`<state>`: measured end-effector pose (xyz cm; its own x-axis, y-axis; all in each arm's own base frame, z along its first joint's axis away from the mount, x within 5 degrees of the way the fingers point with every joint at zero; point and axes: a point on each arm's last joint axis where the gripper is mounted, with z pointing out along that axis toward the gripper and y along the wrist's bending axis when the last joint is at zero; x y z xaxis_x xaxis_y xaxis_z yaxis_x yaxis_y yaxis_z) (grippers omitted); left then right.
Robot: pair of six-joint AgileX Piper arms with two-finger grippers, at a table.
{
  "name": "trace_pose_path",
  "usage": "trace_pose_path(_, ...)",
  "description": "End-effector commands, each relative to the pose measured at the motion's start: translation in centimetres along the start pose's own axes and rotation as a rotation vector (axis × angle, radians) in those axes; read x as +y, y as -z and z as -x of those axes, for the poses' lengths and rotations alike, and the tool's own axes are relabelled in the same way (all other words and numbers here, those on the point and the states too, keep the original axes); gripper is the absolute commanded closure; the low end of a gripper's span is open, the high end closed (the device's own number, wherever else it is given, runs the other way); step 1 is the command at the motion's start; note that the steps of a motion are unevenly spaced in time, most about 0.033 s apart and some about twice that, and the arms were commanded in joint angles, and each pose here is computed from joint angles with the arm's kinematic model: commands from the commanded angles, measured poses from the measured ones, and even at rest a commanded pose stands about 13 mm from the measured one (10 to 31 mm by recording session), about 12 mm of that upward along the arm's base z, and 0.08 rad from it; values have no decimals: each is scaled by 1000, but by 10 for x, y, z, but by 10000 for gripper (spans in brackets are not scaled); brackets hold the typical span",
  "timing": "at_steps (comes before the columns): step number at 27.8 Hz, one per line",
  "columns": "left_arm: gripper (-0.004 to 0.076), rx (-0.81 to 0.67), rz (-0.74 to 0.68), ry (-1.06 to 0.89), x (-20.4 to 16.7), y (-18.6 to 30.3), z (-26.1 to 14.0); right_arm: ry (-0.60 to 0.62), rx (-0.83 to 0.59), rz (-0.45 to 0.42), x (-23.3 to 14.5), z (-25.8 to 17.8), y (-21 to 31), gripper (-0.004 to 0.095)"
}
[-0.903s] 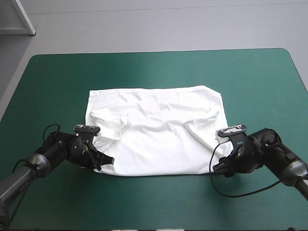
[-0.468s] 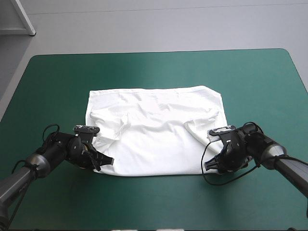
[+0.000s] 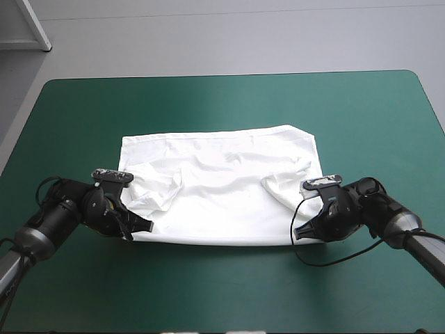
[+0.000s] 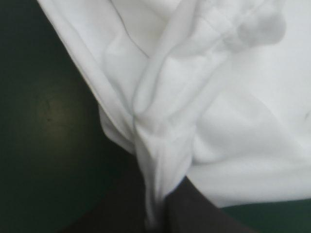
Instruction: Fold the cloth
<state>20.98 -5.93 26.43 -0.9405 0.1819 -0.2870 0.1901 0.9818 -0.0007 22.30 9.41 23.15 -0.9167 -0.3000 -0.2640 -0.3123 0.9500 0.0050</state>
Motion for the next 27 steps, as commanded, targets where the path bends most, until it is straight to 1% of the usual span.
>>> trace_pose_path(1, 734, -94, 34, -25, 3, 27, 20, 23, -159, -23, -4, 17, 39, 926)
trace_pose_path(5, 734, -125, 33, -24, 12, 34, 45, 32, -297, -51, -5, 43, 63, 926)
trace_pose_path(7, 734, -141, 12, -5, 21, 33, 64, 42, -382, -86, -8, 61, 72, 926)
trace_pose_path(9, 734, -167, -15, 29, 31, 32, 82, 25, -439, -114, -13, 78, 76, 926)
trace_pose_path(12, 734, -198, -40, 77, 48, 29, 110, -4, -505, -128, -24, 108, 75, 926)
trace_pose_path(14, 734, -231, -28, 82, 55, 30, 128, -23, -546, -134, -31, 128, 73, 926)
trace_pose_path(21, 734, -341, -13, 71, 64, 14, 184, -49, -602, -141, -43, 188, 52, 926)
trace_pose_path(23, 734, -373, -10, 81, 66, 3, 196, -55, -610, -137, -43, 201, 42, 926)
trace_pose_path(27, 734, -370, 21, 73, 72, -30, 209, -65, -574, -125, -43, 219, 8, 925)
